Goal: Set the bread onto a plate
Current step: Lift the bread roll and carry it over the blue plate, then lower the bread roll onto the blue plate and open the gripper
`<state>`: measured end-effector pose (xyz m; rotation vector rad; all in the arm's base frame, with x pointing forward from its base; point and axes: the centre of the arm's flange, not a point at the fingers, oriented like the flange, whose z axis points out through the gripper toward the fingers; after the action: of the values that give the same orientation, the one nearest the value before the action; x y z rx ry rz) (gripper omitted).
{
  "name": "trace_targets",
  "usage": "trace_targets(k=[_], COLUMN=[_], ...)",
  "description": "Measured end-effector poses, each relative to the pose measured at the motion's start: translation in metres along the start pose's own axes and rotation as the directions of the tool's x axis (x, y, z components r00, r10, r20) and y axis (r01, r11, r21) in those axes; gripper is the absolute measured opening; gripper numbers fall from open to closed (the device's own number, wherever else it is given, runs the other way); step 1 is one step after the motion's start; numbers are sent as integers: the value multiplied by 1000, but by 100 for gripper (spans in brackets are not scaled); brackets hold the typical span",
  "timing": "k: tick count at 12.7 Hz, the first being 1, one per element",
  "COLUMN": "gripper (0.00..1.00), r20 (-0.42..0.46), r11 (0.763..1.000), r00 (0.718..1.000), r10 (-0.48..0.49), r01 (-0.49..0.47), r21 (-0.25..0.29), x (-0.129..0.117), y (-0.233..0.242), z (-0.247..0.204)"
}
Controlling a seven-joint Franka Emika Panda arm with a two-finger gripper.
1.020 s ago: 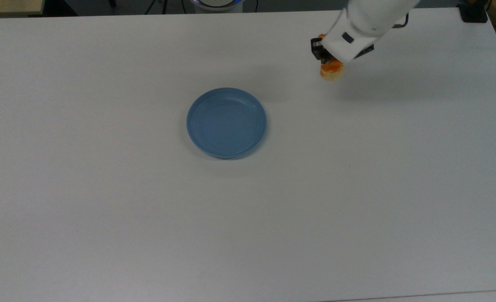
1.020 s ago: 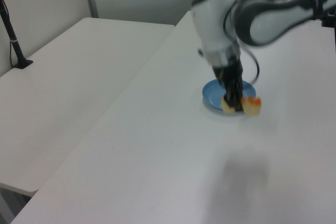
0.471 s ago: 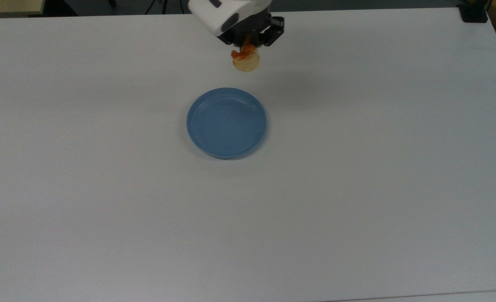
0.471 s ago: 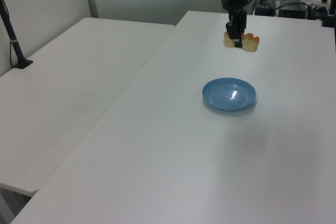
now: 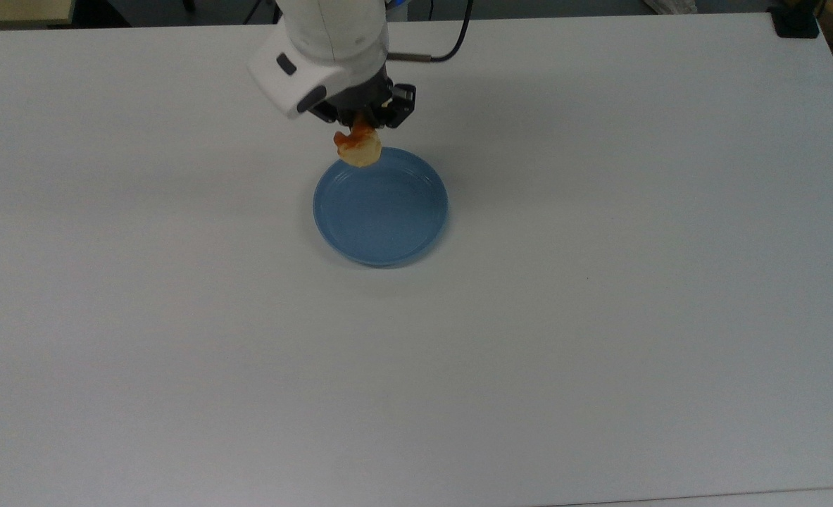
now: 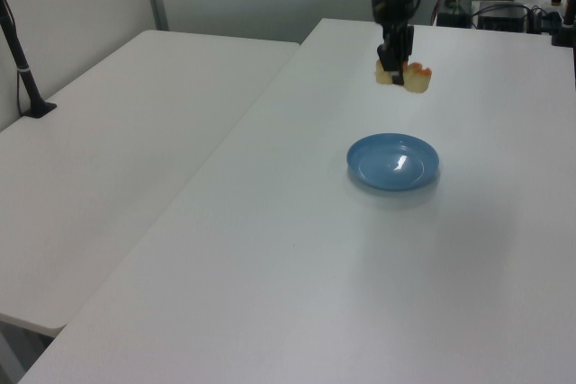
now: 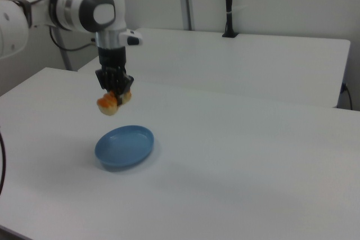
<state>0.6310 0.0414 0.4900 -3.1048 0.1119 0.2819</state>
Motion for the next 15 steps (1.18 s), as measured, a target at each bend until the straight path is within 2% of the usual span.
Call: trace_targets(k=[5,8,10,15], gripper=[18,20,35,99], r20=[65,77,81,71], r11=[998,996,994,994], r00=[997,997,996,997], r10=[-29,-27,-25,20], r01=[32,34,33,-13], r21=[-48,-87,-100,-106], x=[41,52,57,59], y=[-24,-36,-39,-37], z=[91,123,142,155])
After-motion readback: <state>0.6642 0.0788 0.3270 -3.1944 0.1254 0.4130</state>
